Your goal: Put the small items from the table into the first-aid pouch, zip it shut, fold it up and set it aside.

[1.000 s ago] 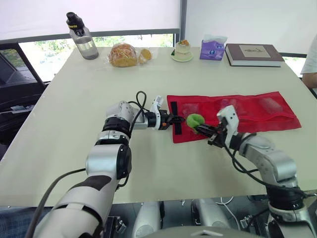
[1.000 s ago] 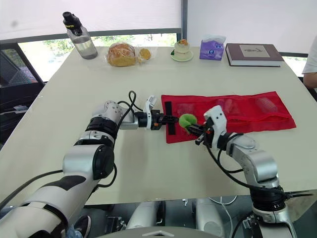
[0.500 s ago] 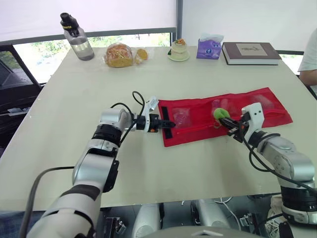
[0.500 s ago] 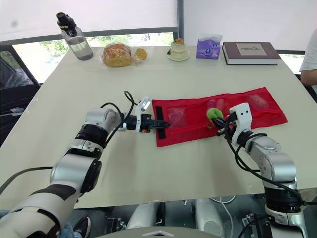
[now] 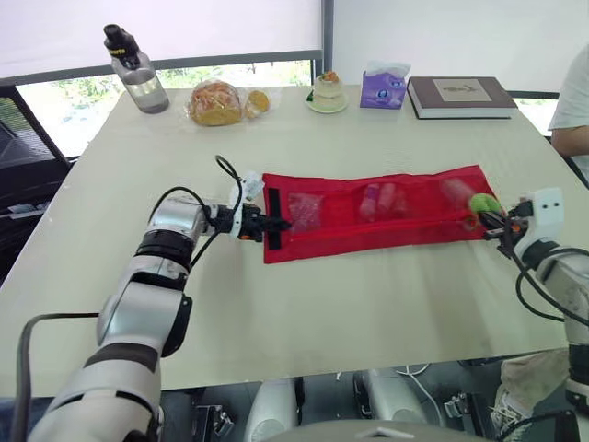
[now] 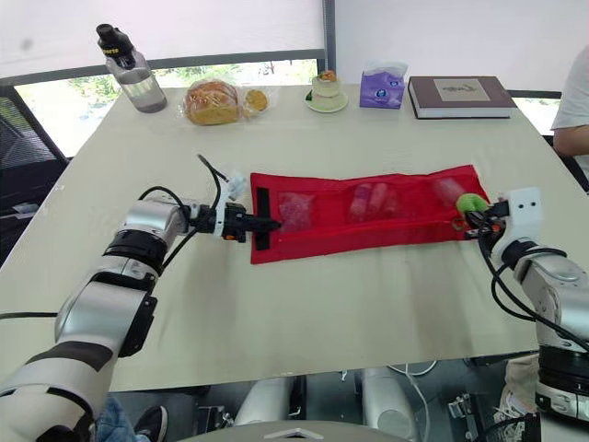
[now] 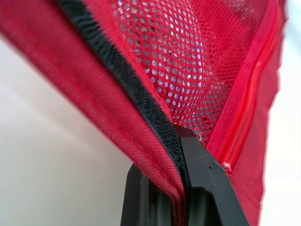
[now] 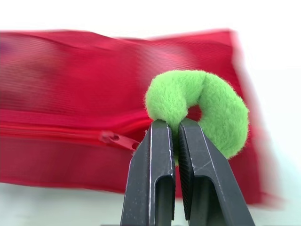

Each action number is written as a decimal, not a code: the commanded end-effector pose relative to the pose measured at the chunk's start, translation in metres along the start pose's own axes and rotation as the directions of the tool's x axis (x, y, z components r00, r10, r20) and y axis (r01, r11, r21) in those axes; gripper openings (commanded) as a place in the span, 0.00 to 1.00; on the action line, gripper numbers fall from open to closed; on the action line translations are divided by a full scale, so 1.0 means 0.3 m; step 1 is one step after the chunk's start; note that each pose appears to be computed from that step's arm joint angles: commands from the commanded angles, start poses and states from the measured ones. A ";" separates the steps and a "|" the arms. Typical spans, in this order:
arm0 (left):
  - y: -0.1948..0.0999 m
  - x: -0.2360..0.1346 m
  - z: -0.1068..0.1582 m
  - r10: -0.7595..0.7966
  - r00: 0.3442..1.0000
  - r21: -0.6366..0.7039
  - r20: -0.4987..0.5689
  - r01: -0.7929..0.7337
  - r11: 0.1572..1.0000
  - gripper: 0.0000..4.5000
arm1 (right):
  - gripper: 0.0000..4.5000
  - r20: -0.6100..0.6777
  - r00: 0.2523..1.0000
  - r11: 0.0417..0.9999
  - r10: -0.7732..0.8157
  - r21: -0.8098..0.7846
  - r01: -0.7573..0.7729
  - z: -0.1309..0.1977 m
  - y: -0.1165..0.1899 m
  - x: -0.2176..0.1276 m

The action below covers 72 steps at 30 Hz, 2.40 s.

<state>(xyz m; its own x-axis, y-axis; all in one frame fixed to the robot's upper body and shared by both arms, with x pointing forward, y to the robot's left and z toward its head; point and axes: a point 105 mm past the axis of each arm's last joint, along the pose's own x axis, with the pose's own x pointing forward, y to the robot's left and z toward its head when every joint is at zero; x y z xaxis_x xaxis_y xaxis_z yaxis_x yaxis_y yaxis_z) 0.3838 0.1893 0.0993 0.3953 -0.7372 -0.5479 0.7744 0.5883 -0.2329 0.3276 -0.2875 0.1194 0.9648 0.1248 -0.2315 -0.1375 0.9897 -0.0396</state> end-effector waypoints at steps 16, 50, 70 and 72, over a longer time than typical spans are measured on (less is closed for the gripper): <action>0.173 -0.295 -0.203 0.301 0.917 0.056 -0.261 -0.297 0.953 0.00 | 0.08 0.093 0.991 0.991 -0.097 -0.086 0.105 0.057 -0.096 -0.029; -0.303 -0.317 0.291 -0.189 0.954 0.558 0.233 0.027 0.830 1.00 | 1.00 0.062 0.964 0.935 0.259 0.235 -0.266 -0.026 0.289 -0.078; -0.631 -0.332 0.366 -0.596 0.767 0.754 0.239 0.240 0.611 1.00 | 1.00 -0.042 0.999 0.975 0.033 0.222 -0.023 -0.082 0.187 -0.030; -0.633 -0.331 0.363 -0.596 0.766 0.751 0.239 0.243 0.613 1.00 | 1.00 -0.042 0.999 0.973 0.029 0.228 -0.019 -0.082 0.187 -0.021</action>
<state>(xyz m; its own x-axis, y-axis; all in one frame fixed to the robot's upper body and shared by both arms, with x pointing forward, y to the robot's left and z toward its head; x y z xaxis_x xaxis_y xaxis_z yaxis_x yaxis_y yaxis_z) 0.2577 0.1139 0.2769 -0.0377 -0.9942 -0.1002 0.9557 -0.0652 0.2869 0.3065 -0.2314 0.0892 0.9419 0.1690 -0.2903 -0.1125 0.9730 0.2015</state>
